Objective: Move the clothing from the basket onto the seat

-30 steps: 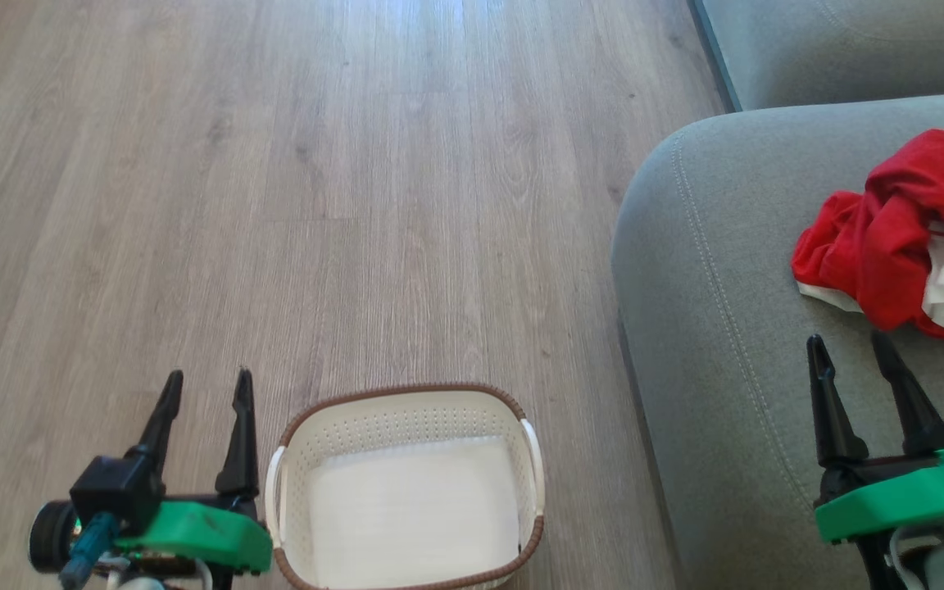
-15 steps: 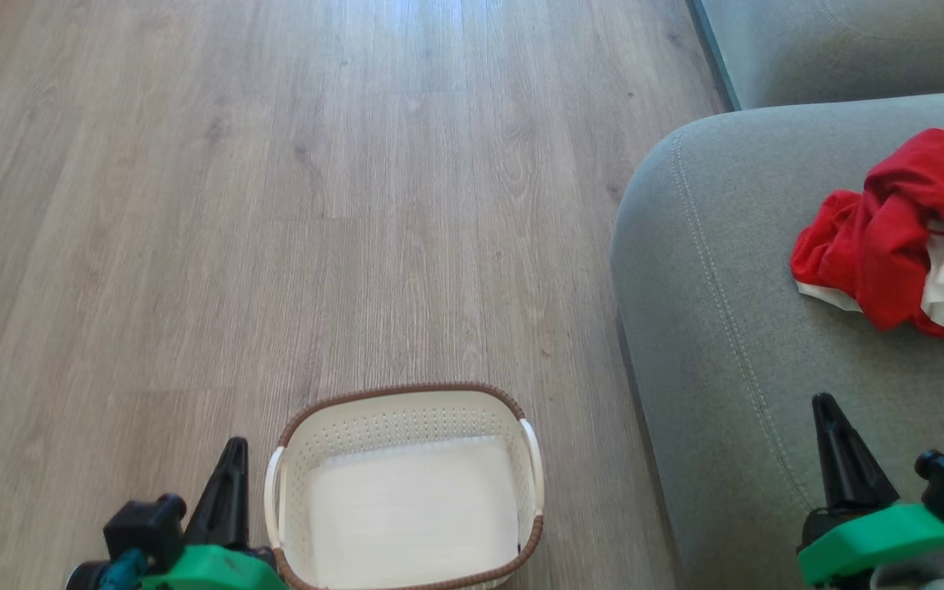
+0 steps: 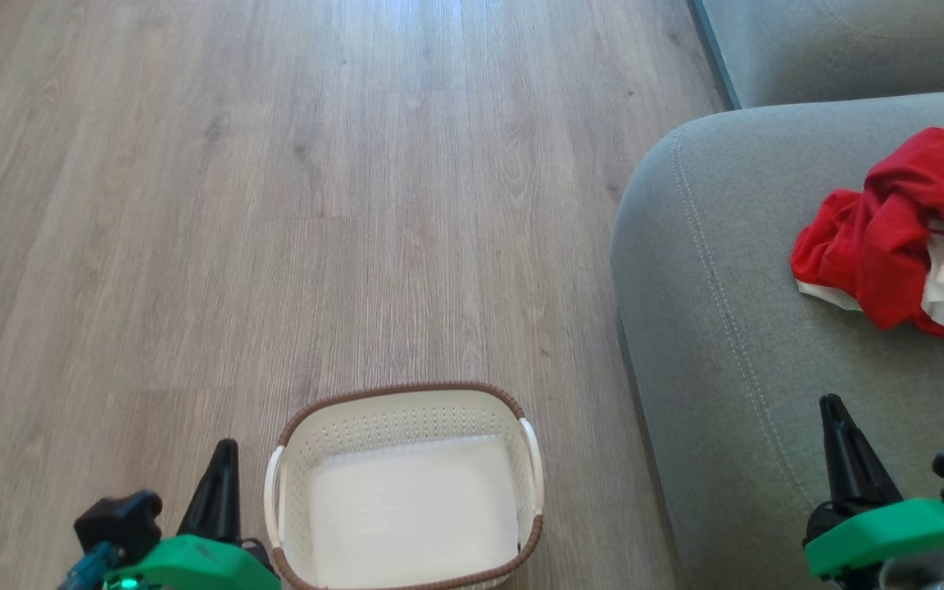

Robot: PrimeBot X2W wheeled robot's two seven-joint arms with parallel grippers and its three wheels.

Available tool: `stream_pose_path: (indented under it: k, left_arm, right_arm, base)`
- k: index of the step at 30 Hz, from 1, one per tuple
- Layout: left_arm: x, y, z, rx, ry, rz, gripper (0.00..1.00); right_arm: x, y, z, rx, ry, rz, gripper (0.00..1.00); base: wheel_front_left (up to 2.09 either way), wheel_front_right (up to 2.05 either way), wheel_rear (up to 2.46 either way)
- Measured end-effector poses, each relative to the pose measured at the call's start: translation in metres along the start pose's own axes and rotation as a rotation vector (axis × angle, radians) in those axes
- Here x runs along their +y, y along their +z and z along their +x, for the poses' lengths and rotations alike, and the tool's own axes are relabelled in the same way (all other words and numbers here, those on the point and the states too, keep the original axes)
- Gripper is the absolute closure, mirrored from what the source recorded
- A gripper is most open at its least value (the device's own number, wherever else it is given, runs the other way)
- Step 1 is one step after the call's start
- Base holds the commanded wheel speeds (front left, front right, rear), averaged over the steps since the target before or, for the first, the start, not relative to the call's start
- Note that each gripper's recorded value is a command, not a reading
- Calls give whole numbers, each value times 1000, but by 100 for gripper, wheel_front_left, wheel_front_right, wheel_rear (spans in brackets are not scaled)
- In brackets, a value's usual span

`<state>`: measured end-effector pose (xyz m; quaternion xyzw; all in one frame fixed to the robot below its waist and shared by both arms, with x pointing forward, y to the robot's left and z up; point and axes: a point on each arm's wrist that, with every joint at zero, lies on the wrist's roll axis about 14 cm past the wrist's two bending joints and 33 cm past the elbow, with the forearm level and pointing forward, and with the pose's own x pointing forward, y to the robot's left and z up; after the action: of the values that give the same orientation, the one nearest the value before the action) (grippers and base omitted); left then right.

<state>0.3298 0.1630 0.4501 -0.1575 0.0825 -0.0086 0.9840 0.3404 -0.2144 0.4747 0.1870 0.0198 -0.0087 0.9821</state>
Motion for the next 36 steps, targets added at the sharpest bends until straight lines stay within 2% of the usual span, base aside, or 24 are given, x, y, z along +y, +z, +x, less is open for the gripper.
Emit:
stream_pose_path:
  k: [36]
  left_arm:
    - [12, 3, 13, 41, 49, -406, 100]
  right_arm:
    - [-5, -2, 10, 12, -68, 384, 100]
  base:
    - [0, 0, 0]
